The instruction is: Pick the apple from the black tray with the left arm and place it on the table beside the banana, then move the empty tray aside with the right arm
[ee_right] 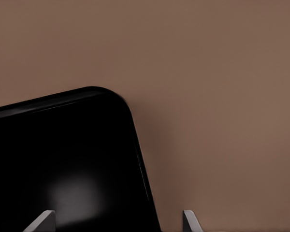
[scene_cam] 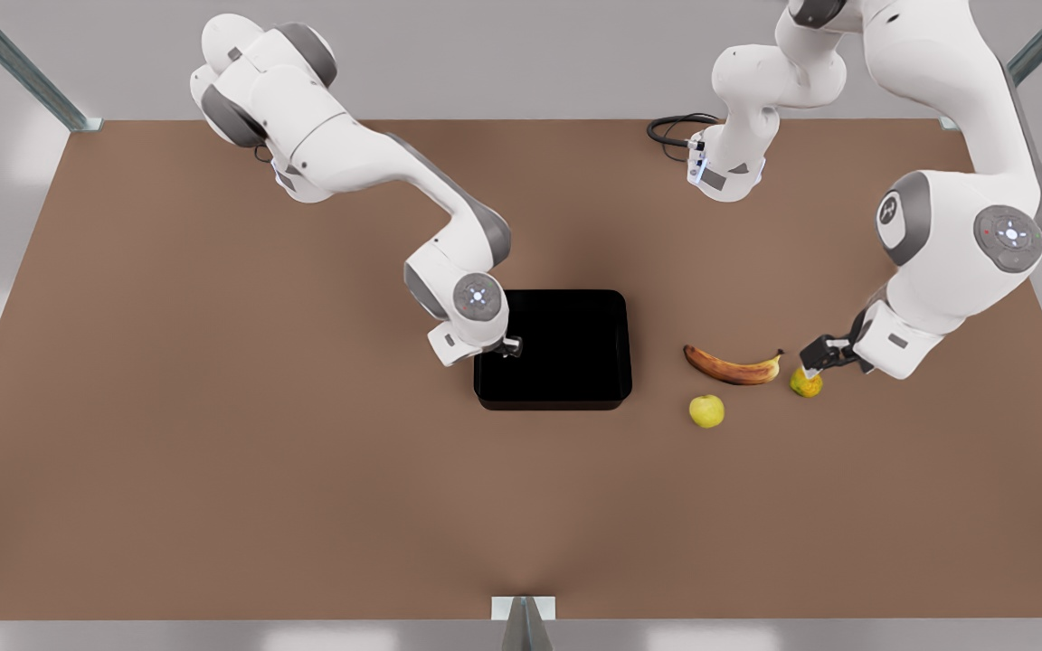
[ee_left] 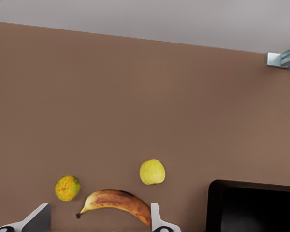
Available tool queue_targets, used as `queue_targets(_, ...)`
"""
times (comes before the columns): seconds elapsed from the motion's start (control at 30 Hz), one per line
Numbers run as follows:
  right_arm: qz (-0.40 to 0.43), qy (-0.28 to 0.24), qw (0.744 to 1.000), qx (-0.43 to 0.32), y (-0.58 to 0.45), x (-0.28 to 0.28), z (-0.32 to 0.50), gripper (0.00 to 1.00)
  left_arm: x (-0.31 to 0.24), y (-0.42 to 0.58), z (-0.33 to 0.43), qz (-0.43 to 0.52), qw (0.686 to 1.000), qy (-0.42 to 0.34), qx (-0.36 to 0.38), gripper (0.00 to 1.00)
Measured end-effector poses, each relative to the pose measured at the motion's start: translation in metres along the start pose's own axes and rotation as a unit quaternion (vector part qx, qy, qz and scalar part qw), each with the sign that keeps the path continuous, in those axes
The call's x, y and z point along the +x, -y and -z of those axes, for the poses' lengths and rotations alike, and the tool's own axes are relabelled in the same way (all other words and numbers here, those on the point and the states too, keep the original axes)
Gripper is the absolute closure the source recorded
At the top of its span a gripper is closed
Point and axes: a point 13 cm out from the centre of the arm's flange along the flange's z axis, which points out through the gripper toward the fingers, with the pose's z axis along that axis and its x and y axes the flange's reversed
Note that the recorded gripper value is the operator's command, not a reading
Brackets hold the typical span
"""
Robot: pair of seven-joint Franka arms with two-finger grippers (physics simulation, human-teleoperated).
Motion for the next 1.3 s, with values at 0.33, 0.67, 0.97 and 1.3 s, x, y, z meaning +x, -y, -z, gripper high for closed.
queue_targets(0.33, -0.005, 0.017, 1.0, -0.009, -0.01, -0.012, -0.034, 0.07, 0.0, -0.021, -0.007, -0.042, 0.999, -0.015, -0.007, 0.0)
queue_targets(0.67, 0.034, 0.019, 0.999, -0.027, -0.021, -0.02, -0.065, 0.06, 0.002, -0.018, -0.01, -0.07, 0.997, -0.019, -0.007, 0.0)
queue_targets(0.97, 0.078, 0.015, 0.997, -0.023, -0.006, -0.024, -0.083, 0.31, 0.002, -0.017, -0.01, -0.084, 0.996, -0.02, -0.007, 0.0)
queue_targets(1.3, 0.113, 0.015, 0.993, -0.027, -0.008, -0.021, -0.08, 0.76, 0.003, -0.016, -0.011, -0.093, 0.995, -0.021, -0.007, 0.0)
